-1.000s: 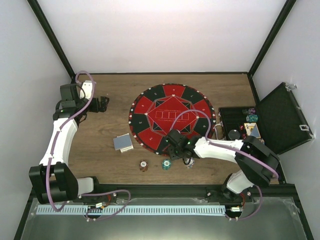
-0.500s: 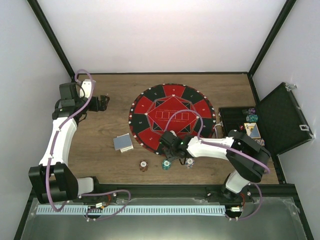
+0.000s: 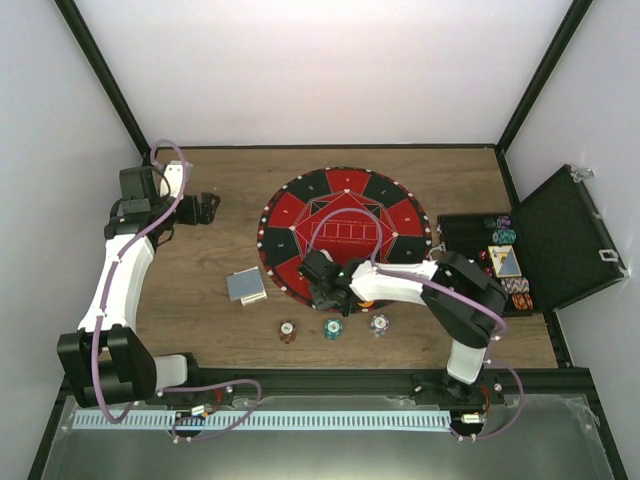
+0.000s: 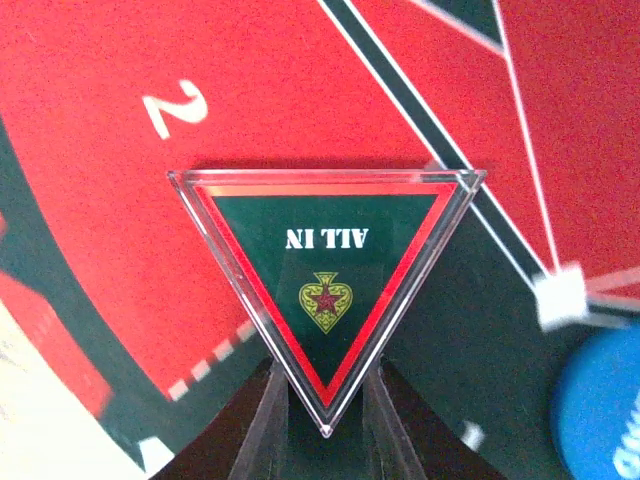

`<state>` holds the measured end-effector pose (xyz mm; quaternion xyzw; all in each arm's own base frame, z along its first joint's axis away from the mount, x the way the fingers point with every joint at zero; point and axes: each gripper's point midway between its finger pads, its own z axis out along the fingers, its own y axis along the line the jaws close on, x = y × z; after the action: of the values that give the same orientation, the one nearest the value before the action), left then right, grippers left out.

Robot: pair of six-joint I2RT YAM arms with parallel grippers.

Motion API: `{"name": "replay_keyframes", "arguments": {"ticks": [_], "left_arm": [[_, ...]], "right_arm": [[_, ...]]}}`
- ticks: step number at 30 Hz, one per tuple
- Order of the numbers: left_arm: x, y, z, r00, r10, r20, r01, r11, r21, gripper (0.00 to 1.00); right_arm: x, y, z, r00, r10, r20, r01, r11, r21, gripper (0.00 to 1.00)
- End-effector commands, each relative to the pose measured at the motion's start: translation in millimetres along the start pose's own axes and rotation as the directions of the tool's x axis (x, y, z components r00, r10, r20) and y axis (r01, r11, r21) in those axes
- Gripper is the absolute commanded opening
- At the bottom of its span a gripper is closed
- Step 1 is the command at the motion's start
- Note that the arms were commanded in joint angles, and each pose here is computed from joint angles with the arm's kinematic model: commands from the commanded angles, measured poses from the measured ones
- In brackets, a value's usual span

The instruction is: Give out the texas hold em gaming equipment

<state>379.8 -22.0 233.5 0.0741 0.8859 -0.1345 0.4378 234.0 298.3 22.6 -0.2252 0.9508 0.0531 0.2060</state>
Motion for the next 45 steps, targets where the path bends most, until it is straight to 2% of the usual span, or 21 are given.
{"name": "replay_keyframes", "arguments": {"ticks": [1,8,20,21,24,27,34,39,45], "left_arm": [[-6.0,-1.0,-3.3,1.000,-0.007,0.002,0.007,1.000,0.010,1.00],[3.4,-1.7,-4.8,0.999,-0.023,-0.023,0.023,1.000,0.009,1.00],[10.8,9.3,-10.5,0.998,-0.041,-0.053,0.040,0.999,-0.031,1.00],[12.6,11.0,-10.0,0.997,-0.040,-0.060,0.038,0.999,-0.037,1.00],[16.6,14.6,-8.3,0.996,-0.031,-0.082,0.027,0.998,-0.050,1.00],[20.0,17.4,-8.0,0.995,-0.014,-0.102,0.007,0.998,-0.062,1.00],[22.3,14.3,-13.9,0.983,0.096,-0.155,-0.103,0.994,-0.038,1.00],[30.8,12.3,-14.7,0.962,0.172,-0.210,-0.176,0.984,-0.002,1.00],[41.5,8.9,-12.4,0.953,0.201,-0.227,-0.200,0.979,0.028,1.00]], "right_arm": [[-29.9,19.5,12.1,0.996,-0.074,0.046,0.074,0.997,-0.003,0.20],[-74.6,35.1,40.6,0.988,-0.140,0.061,0.139,0.990,0.005,0.18],[-138.2,54.7,69.0,0.985,-0.149,0.088,0.153,0.988,-0.035,0.18],[-139.8,53.9,66.1,0.985,-0.146,0.092,0.150,0.988,-0.034,0.20],[-141.5,47.8,46.8,0.986,-0.124,0.113,0.129,0.991,-0.033,0.38],[-130.9,32.1,25.4,0.991,-0.062,0.115,0.067,0.997,-0.034,0.54],[-58.5,-28.9,-5.3,0.997,0.063,0.040,-0.065,0.997,0.047,0.70],[-13.7,-56.4,-17.0,0.992,0.129,0.000,-0.129,0.988,0.084,0.74],[11.1,-66.8,-13.0,0.985,0.172,-0.030,-0.168,0.981,0.099,0.73]]}}
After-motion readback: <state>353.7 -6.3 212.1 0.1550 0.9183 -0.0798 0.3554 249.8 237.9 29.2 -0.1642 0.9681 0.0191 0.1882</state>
